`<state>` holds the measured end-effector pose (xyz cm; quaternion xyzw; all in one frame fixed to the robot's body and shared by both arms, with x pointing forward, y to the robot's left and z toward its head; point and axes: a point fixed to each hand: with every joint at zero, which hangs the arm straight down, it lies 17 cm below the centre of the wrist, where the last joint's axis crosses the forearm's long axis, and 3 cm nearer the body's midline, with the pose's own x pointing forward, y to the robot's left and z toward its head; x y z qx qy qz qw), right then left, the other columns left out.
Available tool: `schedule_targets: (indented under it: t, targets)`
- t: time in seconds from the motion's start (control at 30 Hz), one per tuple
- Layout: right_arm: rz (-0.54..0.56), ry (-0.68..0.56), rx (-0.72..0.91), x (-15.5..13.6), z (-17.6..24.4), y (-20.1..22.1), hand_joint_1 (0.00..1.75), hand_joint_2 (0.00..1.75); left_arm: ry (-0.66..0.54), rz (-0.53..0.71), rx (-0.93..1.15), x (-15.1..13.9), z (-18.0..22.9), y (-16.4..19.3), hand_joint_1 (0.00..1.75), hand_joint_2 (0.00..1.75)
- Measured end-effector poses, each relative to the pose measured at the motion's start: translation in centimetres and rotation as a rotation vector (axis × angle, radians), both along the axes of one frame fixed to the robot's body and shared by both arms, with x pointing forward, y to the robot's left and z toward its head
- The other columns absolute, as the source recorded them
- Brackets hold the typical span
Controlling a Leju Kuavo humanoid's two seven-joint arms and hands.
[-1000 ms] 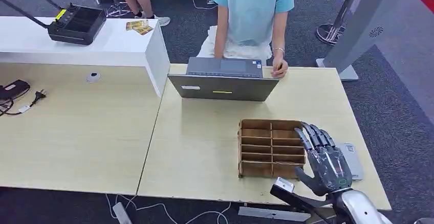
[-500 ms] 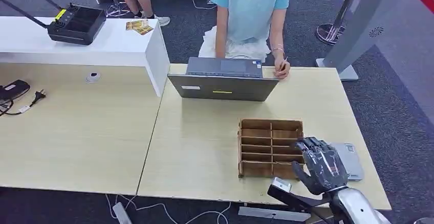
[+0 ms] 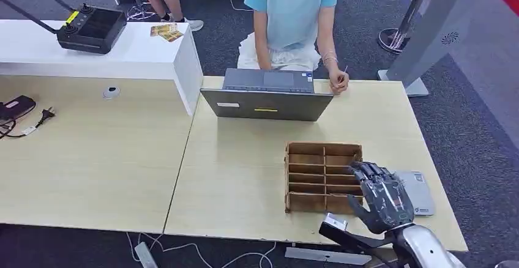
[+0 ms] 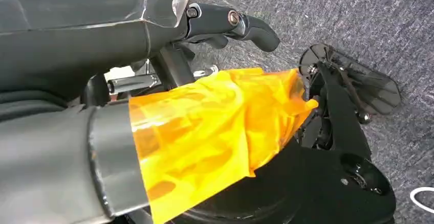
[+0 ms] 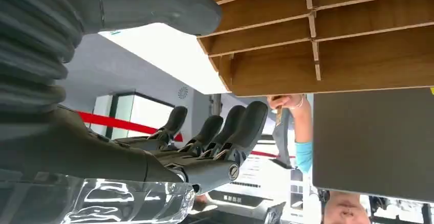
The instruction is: Pass the card to the sensor for recognition and then transmit it.
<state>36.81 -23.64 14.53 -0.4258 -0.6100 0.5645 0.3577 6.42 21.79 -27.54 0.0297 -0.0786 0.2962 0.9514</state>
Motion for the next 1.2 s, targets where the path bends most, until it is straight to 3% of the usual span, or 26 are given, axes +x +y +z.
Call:
schedule_targets:
  t: [0.07,0.17,0.4,1.2]
  targets:
    - [0.000,0.000,0.000,0.0,0.0,0.0,0.75,1.75,0.000,0.000,0.000,0.0,0.0,0.0,0.00,0.00]
    - [0.000,0.003,-0.002,0.0,-0.1,0.0,0.56,1.75,0.000,0.000,0.000,0.0,0.0,0.0,0.00,0.00]
    - [-0.002,0.023,-0.003,-0.2,-0.8,0.0,0.40,1.75,0.001,-0.004,0.001,0.0,0.0,0.0,0.00,0.00]
    - [0.018,0.090,-0.043,0.2,-3.3,0.7,0.52,1.75,0.002,-0.003,0.001,0.0,0.0,0.0,0.00,0.00]
